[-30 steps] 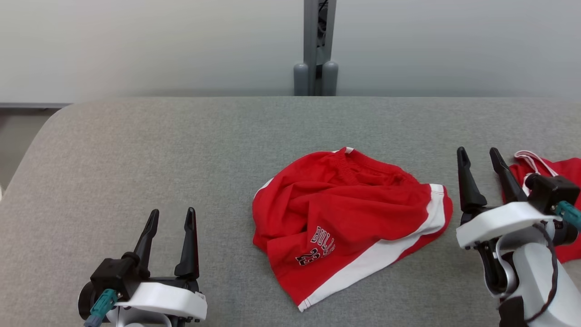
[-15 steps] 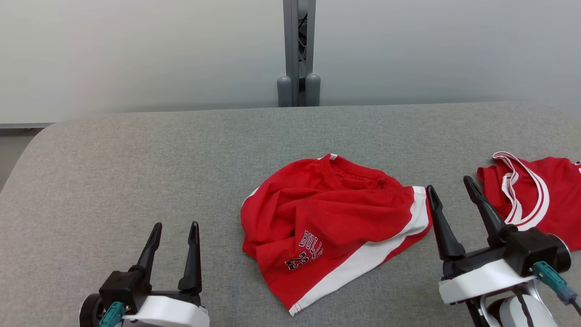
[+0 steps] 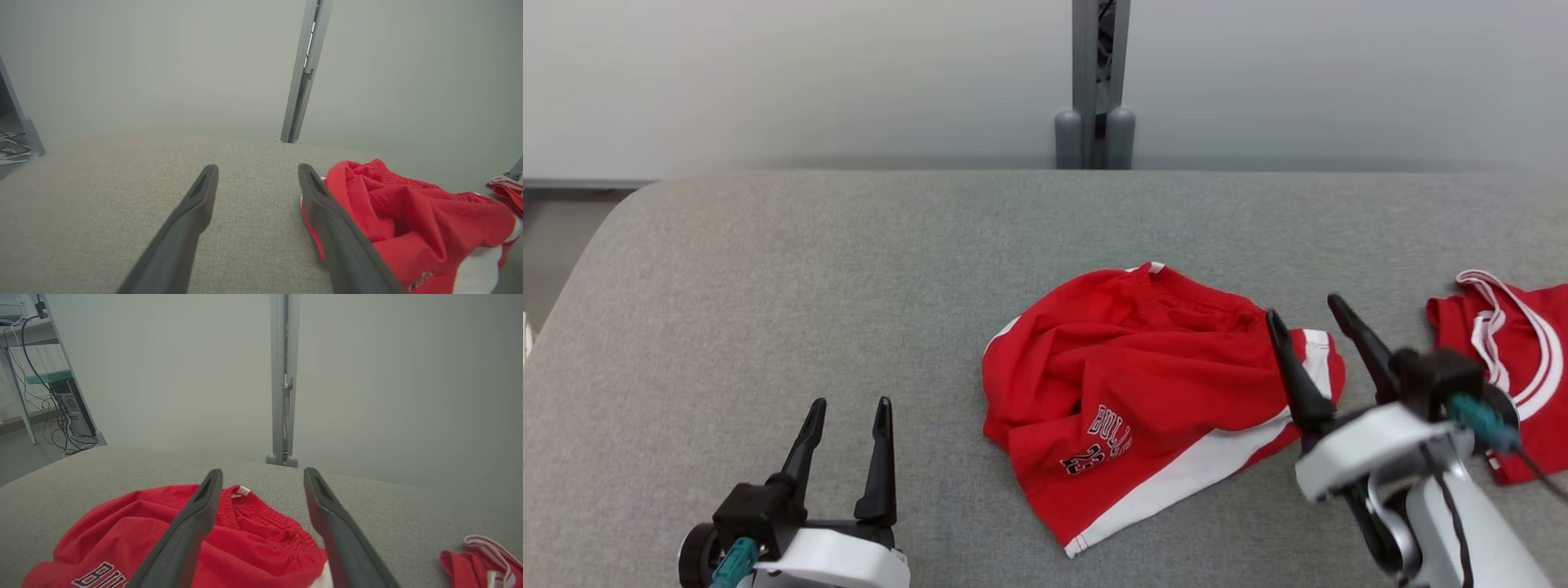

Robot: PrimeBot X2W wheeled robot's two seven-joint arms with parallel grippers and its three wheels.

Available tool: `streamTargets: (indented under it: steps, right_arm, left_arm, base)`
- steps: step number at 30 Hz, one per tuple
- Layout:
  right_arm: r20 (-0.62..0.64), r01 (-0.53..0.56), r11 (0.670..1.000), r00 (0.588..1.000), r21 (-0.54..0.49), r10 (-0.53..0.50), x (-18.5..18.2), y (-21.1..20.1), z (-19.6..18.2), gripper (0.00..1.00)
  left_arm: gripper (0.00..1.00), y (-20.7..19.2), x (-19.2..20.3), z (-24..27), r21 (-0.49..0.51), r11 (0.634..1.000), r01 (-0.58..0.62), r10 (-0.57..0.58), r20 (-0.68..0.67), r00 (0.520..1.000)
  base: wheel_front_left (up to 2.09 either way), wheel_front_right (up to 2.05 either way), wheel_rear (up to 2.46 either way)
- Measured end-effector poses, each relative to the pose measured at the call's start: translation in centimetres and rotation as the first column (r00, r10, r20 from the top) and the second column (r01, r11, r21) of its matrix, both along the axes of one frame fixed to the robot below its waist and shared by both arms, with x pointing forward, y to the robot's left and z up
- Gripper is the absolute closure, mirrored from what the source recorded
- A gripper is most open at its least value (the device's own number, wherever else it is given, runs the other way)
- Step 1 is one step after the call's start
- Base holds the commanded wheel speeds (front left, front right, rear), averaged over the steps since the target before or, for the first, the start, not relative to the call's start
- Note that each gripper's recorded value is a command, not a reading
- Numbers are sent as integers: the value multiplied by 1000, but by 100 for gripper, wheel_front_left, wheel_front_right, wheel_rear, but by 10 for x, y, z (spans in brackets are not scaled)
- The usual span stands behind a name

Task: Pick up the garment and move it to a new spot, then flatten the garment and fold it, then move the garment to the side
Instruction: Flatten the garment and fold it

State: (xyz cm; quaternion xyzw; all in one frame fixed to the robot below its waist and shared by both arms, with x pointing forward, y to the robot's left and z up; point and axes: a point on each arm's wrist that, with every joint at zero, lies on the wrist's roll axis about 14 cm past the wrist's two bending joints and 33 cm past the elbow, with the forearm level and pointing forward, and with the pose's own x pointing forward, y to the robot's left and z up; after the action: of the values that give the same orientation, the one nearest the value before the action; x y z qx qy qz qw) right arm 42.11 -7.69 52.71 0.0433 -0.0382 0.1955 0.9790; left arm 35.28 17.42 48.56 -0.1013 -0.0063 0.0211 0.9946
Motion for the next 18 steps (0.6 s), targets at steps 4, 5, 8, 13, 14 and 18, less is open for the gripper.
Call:
streamTargets:
  steps: [4,5,8,13,14,18]
  right_arm:
    - [-108,-49,998,993,-32,45,31,15,-9,0]
    - [-121,-62,998,991,-31,58,41,20,-7,0]
    - [-202,-114,993,974,-33,105,65,39,-9,0]
    - [-422,-177,984,891,15,167,89,64,-37,0]
    - [-454,-190,982,873,19,178,92,68,-41,0]
    - [-582,-246,969,789,-8,195,103,82,-67,0]
  left_arm:
    - [0,2,4,-6,-7,1000,-6,5,-21,1000]
    - [0,3,6,-8,-4,1000,-10,9,-27,1000]
    - [0,6,10,-11,-7,1000,-19,18,-40,999]
    - [0,17,7,-18,-19,998,-64,62,-65,996]
    - [0,20,5,-19,-21,997,-73,72,-71,995]
    - [0,33,-3,-25,-26,991,-128,125,-98,987]
  base:
    - [0,0,0]
    - [0,0,0]
    - [0,0,0]
    - [0,0,0]
    - [0,0,0]
    - [0,0,0]
